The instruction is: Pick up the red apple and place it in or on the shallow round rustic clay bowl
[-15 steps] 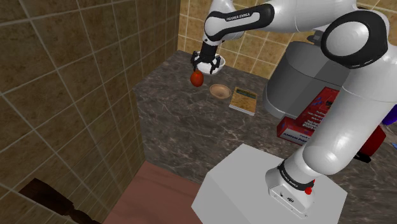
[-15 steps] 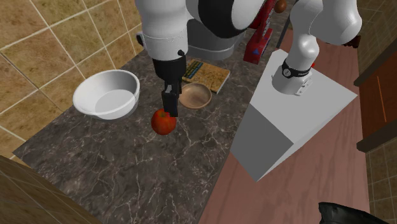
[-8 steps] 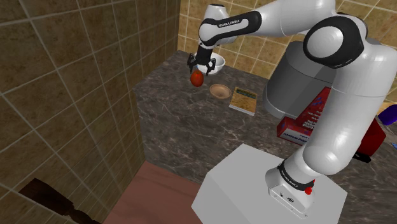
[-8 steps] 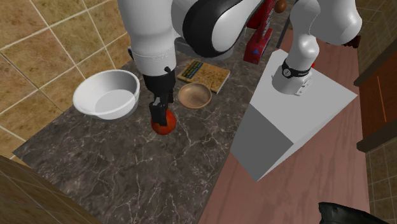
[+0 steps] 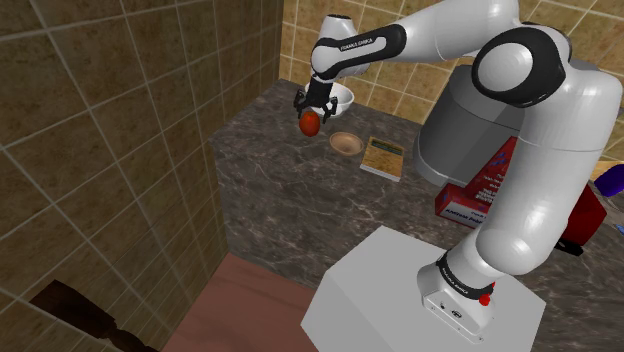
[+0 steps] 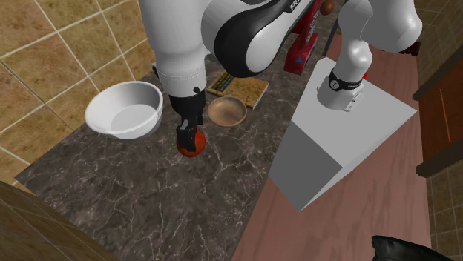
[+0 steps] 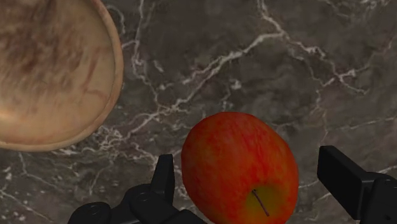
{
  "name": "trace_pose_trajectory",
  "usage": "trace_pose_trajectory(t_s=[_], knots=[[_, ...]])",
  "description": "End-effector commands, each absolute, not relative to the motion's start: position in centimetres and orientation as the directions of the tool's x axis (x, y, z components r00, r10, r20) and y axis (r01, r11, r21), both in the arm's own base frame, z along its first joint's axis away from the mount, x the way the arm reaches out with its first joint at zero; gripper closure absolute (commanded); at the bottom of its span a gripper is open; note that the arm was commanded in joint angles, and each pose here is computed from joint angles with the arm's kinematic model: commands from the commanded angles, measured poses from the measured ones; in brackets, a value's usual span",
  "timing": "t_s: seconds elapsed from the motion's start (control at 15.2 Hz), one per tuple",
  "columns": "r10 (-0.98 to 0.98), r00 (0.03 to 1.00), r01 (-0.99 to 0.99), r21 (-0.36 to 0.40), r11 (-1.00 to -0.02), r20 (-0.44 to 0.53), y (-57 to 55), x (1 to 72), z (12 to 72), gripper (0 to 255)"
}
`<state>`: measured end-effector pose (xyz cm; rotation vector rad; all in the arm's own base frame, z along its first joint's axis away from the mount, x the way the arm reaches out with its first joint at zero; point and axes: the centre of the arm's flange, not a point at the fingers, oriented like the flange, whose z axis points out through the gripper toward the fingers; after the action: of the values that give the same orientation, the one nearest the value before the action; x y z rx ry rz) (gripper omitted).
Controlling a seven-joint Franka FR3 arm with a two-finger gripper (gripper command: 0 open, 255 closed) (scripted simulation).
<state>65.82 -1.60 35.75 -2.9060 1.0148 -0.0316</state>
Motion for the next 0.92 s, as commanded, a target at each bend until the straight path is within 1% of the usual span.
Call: trace_pose_trajectory(t_s=[0.0, 0.07, 0.13, 0.73, 0.86], knots=[[-0.622, 0.783, -0.621, -0.067, -0.781, -0.001, -1.6, 65.8, 35.7, 0], [-0.622, 0.783, -0.621, -0.067, -0.781, -0.001, -1.6, 65.8, 35.7, 0], [-0.622, 0.783, -0.621, -0.067, -0.781, -0.001, -1.6, 65.8, 35.7, 255], [-0.622, 0.783, -0.621, -0.067, -0.781, -0.001, -1.6, 65.8, 35.7, 255], [-0.622, 0.783, -0.621, -0.067, -0.781, -0.001, -1.6, 65.8, 36.8, 255]])
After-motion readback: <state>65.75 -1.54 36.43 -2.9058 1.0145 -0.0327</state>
